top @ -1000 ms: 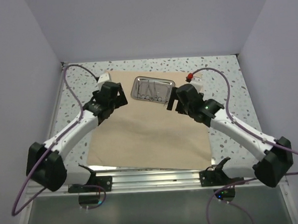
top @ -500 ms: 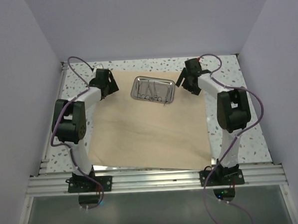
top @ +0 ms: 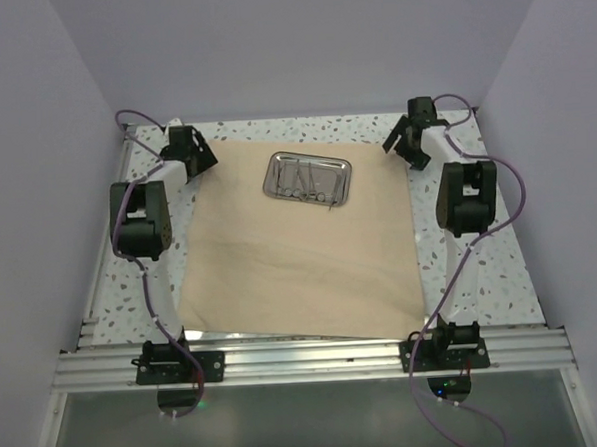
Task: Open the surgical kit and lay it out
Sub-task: Open the surgical kit at the center of the board.
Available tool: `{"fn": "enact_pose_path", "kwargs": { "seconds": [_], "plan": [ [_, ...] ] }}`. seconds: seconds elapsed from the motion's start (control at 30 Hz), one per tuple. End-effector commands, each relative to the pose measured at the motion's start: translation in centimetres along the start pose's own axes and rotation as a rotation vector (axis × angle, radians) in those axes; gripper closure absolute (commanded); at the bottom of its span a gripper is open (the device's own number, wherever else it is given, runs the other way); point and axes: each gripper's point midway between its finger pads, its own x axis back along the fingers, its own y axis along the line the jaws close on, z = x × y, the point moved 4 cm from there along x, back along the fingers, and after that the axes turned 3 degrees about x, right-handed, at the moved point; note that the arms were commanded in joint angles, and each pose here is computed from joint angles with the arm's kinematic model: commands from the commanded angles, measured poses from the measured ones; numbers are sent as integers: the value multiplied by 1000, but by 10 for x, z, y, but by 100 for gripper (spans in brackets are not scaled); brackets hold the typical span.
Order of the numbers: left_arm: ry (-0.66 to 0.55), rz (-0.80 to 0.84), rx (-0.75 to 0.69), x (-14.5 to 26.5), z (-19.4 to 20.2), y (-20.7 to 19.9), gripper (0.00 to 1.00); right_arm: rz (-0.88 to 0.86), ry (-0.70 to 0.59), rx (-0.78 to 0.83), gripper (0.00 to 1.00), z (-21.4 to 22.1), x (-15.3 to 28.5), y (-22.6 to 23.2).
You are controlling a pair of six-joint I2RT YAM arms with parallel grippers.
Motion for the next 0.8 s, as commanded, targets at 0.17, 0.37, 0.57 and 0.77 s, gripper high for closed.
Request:
{"fn": "enact_pose_path", "kwargs": {
  "seconds": [0.17, 0.37, 0.57, 0.77],
  "plan": [
    [33, 91, 18, -18, 2, -10, 28, -24, 72, 81, 14, 13, -19, 9],
    [100, 130, 38, -26, 12, -17, 41, -88, 154, 89, 60, 26, -40, 20],
    [151, 105, 41, -41, 16, -17, 63, -85, 163, 84, 100, 28, -46, 20],
    [159, 70, 54, -47, 16, -15, 100, -108, 154, 73, 100, 21, -50, 28]
  ]
}}
